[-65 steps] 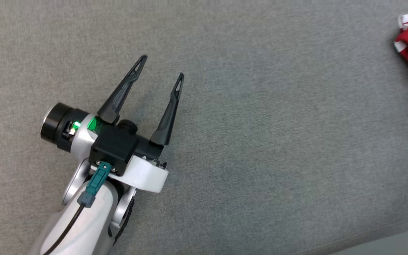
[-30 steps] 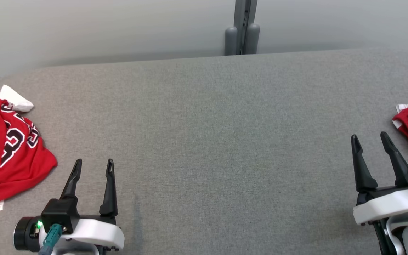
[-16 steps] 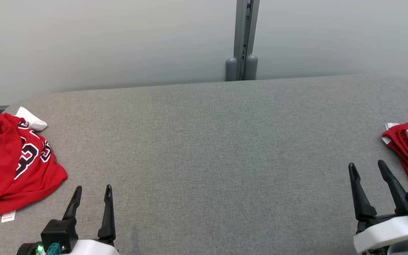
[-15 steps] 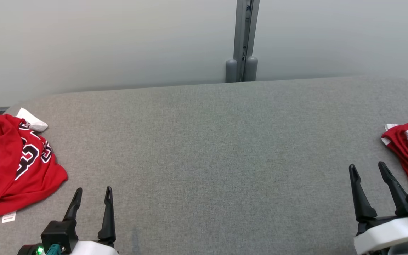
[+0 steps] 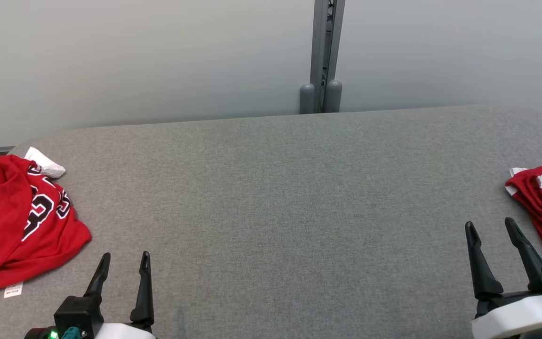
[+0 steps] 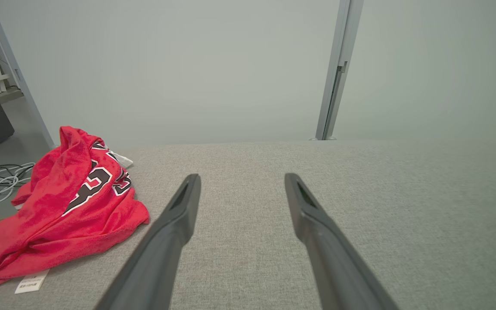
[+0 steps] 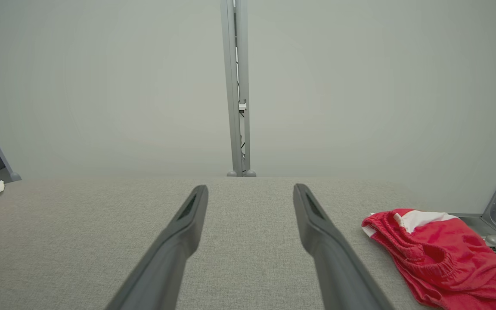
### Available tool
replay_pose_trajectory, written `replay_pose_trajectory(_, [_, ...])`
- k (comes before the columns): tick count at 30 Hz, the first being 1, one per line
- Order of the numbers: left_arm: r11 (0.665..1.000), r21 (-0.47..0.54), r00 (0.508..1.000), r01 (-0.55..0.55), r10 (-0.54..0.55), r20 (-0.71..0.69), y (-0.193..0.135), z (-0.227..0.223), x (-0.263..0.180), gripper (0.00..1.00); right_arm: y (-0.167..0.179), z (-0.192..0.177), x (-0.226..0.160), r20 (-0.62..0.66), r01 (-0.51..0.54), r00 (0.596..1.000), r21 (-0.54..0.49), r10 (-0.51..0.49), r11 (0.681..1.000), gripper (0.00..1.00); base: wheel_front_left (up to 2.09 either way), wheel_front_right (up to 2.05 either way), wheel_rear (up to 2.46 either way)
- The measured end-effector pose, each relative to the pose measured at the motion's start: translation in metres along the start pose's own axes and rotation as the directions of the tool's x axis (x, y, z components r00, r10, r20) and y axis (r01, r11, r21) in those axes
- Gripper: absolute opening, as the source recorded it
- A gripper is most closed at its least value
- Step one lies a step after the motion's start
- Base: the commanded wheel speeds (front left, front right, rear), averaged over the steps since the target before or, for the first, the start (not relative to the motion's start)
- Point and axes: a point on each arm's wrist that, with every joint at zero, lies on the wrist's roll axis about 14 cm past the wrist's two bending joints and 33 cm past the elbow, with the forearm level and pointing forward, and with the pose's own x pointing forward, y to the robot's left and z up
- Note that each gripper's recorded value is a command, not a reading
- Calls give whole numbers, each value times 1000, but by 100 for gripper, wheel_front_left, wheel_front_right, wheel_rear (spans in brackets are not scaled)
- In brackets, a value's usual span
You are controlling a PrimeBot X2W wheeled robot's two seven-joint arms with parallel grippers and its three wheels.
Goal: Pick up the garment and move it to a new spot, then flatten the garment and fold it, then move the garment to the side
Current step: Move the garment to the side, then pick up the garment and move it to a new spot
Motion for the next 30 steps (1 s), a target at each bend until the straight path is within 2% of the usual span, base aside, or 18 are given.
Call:
replay_pose_trajectory(19, [999, -11, 999, -33, 33, 7, 9, 1, -4, 100, 6, -1, 6, 0, -20, 1000, 3, 20, 1000, 100, 0, 0, 0])
replay_pose_trajectory(25, [993, -11, 992, -120, 120, 47, 37, 13, -14, 100, 42, 1, 23, 9, -124, 992, 17, 124, 992, 100, 0, 0, 0])
replay_pose_trajectory(30, [975, -6, 972, -221, 220, 78, 70, 22, -31, 100, 82, -1, 38, 10, -240, 971, 31, 240, 970, 100, 0, 0, 0])
